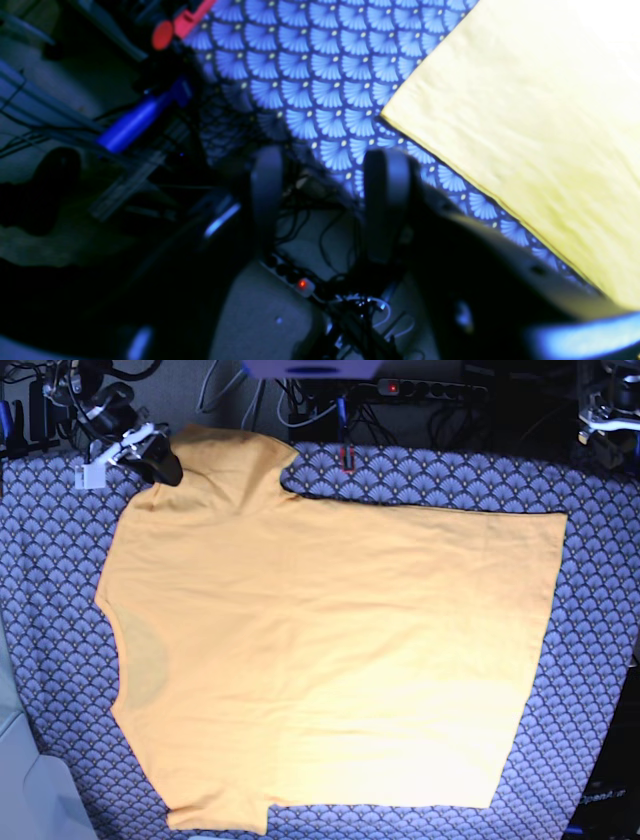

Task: Fold the T-shirt properly
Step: 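Move the left gripper to the opposite shirt corner and grasp it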

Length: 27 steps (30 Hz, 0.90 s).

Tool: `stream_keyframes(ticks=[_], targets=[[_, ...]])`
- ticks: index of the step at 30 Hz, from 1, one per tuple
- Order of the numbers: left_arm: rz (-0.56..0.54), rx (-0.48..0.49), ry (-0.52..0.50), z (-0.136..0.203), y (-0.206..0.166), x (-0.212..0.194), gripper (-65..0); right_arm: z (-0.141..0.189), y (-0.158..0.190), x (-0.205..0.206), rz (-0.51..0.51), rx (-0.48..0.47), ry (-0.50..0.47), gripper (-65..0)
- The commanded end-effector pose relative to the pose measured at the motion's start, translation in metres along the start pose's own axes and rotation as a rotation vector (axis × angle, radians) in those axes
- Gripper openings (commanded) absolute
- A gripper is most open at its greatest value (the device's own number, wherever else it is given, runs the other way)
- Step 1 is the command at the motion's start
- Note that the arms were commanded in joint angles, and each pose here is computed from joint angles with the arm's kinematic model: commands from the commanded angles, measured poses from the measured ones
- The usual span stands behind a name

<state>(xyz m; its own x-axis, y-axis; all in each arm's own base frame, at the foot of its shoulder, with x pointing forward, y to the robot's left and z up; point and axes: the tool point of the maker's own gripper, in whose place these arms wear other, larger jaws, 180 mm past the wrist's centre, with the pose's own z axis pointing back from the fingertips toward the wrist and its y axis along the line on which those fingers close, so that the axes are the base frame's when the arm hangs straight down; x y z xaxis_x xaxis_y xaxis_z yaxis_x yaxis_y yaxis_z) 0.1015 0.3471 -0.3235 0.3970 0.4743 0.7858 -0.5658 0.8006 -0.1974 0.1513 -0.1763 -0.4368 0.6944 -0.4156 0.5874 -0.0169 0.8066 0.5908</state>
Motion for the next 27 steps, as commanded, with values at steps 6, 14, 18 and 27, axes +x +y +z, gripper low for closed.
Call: stream_keyframes(ticks=[6, 14, 18, 27], targets=[[-0.021, 0.021, -0.053, 0.006, 0.009, 0.019, -37.9, 0.013, -0.011, -0.052, 0.015, -0.061, 0.217, -54.0], [-0.026, 0.032, -0.073, 0.006, 0.013, 0.026, -37.8, 0.015, -0.014, -0.053, 0.019, -0.068, 0.225, -54.4], [-0.024, 0.023, -0.090, 0.001, 0.010, 0.032, -37.8, 0.016, -0.017, -0.052, 0.026, -0.071, 0.227, -60.6], [-0.047, 0.026, -0.181, -0.020, -0.004, 0.053, -37.8, 0.017, -0.022, -0.042, 0.052, -0.077, 0.223, -65.0]])
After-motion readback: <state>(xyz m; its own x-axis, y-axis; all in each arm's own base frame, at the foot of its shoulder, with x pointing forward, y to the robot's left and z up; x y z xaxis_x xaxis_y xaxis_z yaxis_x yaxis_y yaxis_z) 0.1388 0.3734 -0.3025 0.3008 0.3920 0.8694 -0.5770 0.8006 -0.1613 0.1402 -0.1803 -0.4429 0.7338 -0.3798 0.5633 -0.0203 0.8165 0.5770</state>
